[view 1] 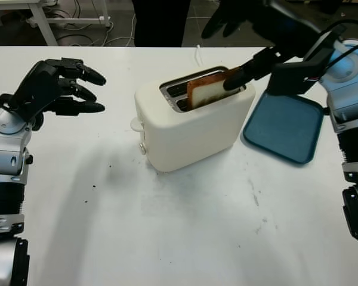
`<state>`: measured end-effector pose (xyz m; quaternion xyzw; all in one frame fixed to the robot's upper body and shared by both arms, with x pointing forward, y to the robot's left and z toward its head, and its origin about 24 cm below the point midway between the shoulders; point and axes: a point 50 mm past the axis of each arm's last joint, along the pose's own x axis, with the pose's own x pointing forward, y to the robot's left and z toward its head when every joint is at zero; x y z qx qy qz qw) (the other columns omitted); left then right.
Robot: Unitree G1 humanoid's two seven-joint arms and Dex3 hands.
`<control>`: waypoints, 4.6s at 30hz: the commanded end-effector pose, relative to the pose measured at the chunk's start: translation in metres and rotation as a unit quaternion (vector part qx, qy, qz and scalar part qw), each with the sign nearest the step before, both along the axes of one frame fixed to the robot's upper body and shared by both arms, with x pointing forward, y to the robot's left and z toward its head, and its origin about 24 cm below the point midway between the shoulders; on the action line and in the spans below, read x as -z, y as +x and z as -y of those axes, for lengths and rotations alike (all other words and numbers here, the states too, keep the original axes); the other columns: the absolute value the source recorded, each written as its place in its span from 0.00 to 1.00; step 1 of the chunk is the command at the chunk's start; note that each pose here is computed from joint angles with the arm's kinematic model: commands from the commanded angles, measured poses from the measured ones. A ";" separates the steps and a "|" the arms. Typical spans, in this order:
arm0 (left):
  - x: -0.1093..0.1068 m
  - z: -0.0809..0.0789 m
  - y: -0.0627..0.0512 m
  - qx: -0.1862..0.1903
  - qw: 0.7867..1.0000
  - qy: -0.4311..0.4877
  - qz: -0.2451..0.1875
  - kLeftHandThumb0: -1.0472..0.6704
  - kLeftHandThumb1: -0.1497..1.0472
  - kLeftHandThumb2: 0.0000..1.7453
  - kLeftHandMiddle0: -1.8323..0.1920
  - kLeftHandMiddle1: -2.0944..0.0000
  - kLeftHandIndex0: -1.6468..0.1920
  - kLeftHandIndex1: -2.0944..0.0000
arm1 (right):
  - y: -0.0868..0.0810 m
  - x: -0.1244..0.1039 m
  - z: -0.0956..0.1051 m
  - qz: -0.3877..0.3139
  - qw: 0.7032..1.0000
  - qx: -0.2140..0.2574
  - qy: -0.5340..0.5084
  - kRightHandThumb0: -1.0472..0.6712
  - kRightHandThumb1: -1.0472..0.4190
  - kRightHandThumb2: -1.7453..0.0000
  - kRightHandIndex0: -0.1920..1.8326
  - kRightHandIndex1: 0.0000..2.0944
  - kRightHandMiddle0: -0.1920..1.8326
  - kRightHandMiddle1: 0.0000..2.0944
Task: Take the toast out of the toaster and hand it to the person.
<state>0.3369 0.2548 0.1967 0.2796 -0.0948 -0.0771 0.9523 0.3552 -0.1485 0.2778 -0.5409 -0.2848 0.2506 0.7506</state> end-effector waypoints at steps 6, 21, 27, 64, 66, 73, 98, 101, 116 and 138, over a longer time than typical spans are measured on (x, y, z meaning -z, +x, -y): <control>0.001 0.000 0.000 0.000 1.000 0.002 -0.003 0.00 0.57 0.00 0.53 0.59 0.46 0.67 | -0.002 -0.001 -0.006 0.000 1.000 -0.027 -0.016 0.06 0.27 1.00 0.20 0.61 0.22 0.48; 0.001 0.000 0.000 0.001 1.000 0.004 -0.002 0.00 0.58 0.00 0.53 0.59 0.46 0.68 | -0.001 0.015 -0.006 -0.040 0.998 -0.019 -0.044 0.28 0.28 1.00 0.29 0.52 0.34 0.35; 0.002 0.000 0.000 0.000 1.000 0.004 -0.003 0.00 0.58 0.00 0.53 0.59 0.46 0.68 | -0.001 0.022 -0.006 -0.026 0.998 -0.006 -0.064 0.30 0.25 1.00 0.33 0.44 0.40 0.25; 0.003 0.000 0.000 -0.004 1.000 0.003 0.003 0.00 0.57 0.00 0.53 0.58 0.46 0.67 | -0.006 0.022 -0.006 0.131 0.990 -0.026 -0.042 0.33 0.09 0.89 0.68 0.83 0.57 0.78; 0.003 -0.001 0.000 -0.004 1.000 0.001 0.003 0.00 0.58 0.00 0.52 0.58 0.46 0.67 | -0.003 0.018 -0.004 0.134 0.991 -0.016 -0.022 0.35 0.09 0.91 0.67 0.83 0.57 0.80; 0.003 -0.001 -0.001 -0.004 1.000 -0.003 0.001 0.00 0.57 0.00 0.53 0.58 0.46 0.67 | 0.010 0.002 0.014 0.108 0.992 0.018 0.065 0.38 0.09 0.92 0.65 0.83 0.55 0.83; 0.005 -0.001 -0.001 -0.009 1.000 0.001 0.001 0.00 0.58 0.00 0.52 0.58 0.46 0.67 | 0.048 -0.020 0.068 -0.028 0.923 0.133 0.359 0.46 0.09 0.86 0.61 0.83 0.51 0.83; 0.006 -0.001 -0.001 -0.009 1.000 -0.001 0.000 0.00 0.58 0.00 0.52 0.59 0.46 0.67 | 0.052 -0.017 0.071 -0.041 0.900 0.154 0.406 0.47 0.09 0.84 0.62 0.83 0.50 0.83; 0.007 -0.001 -0.001 -0.006 1.000 0.004 0.000 0.00 0.58 0.00 0.52 0.59 0.45 0.67 | 0.062 0.007 0.083 -0.062 0.801 0.261 0.535 0.49 0.09 0.84 0.58 0.83 0.43 0.83; 0.008 0.000 -0.001 -0.006 1.000 0.006 0.000 0.00 0.58 0.00 0.51 0.60 0.44 0.68 | 0.063 0.059 0.090 -0.089 0.768 0.386 0.503 0.44 0.09 0.91 0.53 0.83 0.37 0.80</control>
